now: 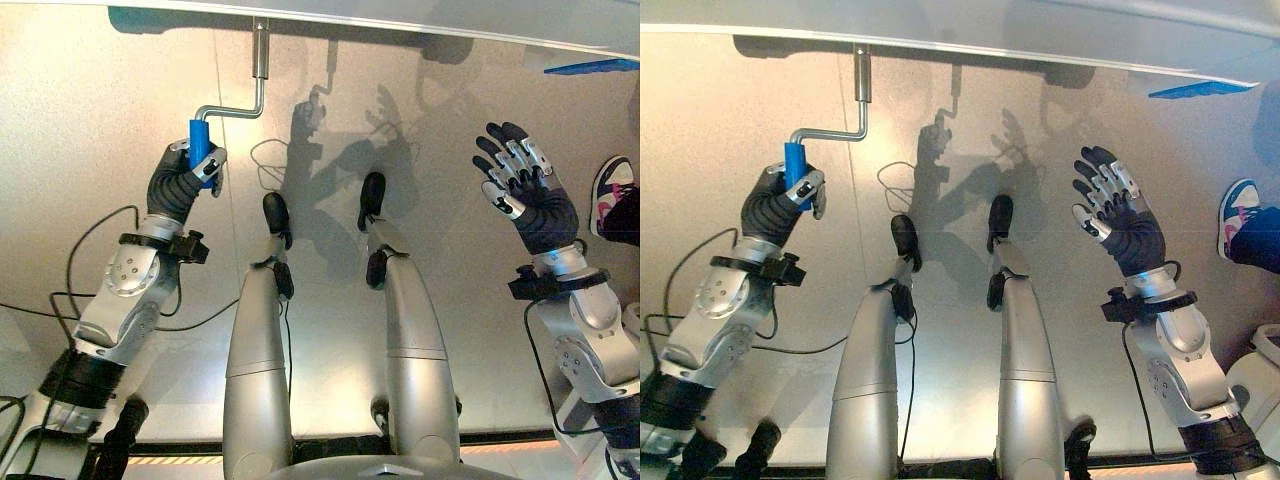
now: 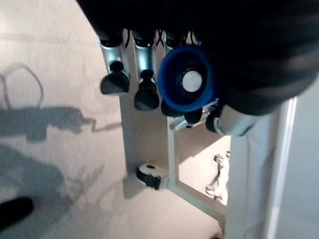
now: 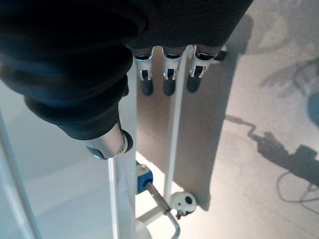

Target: Raise the hospital bed

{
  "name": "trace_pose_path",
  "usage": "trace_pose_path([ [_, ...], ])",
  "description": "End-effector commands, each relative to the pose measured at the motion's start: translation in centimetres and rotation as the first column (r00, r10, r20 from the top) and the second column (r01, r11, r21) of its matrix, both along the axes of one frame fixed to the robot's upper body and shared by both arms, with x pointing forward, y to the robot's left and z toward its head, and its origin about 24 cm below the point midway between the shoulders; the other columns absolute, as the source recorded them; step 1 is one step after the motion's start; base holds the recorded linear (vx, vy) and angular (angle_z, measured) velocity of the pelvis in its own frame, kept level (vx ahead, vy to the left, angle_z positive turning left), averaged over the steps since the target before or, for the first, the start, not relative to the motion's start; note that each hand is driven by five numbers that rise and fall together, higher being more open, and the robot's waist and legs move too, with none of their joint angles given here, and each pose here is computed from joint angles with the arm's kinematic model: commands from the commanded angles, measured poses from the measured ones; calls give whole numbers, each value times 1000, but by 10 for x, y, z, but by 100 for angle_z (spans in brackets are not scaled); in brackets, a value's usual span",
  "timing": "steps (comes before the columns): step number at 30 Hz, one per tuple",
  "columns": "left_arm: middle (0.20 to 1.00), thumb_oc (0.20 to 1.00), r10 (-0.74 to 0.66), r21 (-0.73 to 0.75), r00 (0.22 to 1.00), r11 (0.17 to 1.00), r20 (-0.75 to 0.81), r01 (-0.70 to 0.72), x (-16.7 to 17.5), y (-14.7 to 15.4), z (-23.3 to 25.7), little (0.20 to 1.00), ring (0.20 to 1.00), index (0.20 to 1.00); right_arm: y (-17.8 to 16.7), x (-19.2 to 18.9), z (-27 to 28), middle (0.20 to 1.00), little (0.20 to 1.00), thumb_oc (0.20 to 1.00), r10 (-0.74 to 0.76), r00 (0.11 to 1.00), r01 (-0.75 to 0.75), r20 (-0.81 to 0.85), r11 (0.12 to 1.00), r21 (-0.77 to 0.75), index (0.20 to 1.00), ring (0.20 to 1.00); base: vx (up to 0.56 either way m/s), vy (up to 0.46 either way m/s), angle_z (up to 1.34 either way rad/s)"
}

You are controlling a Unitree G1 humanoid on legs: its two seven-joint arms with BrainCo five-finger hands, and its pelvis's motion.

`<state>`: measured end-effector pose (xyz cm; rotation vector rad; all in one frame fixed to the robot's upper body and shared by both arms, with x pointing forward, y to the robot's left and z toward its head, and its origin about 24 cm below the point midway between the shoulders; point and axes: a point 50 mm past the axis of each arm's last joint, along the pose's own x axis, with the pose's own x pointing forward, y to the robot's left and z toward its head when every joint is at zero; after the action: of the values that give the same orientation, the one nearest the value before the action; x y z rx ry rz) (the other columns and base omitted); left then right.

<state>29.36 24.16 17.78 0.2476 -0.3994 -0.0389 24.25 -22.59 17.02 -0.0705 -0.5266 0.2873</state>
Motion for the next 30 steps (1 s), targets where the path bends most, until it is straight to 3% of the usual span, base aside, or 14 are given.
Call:
trace_pose_path([
  [1, 200, 200, 182, 24, 940, 980, 290, -198, -3, 27, 51, 200, 200, 200, 2, -9, 8, 1000, 1000, 1000, 19, 997, -17, 71, 999, -33, 1000, 1000, 0, 0, 0],
  [8, 200, 200, 202, 180, 940, 950, 273, -256, 30, 13, 61, 200, 200, 200, 3, -6, 10, 1000, 1000, 1000, 30, 997, -28, 70, 999, -31, 1000, 1000, 2, 1, 0],
  [15, 200, 200, 259, 449, 931, 821, 257, -352, 67, 2, 74, 200, 200, 200, 8, -4, 8, 1000, 1000, 1000, 78, 996, -76, 51, 997, -33, 1000, 1000, 0, 0, 0],
  [26, 200, 200, 426, 730, 900, 586, 91, -352, 106, -4, 25, 200, 200, 200, 17, -3, 13, 1000, 1000, 1000, 135, 988, -134, 78, 991, -17, 1000, 1000, 2, -8, -1],
  [30, 200, 200, 445, 750, 896, 591, 6, -299, 111, -12, 2, 200, 200, 200, 22, -1, 14, 1000, 1000, 1000, 160, 984, -161, 79, 987, 13, 1000, 1000, 0, -7, -3],
])
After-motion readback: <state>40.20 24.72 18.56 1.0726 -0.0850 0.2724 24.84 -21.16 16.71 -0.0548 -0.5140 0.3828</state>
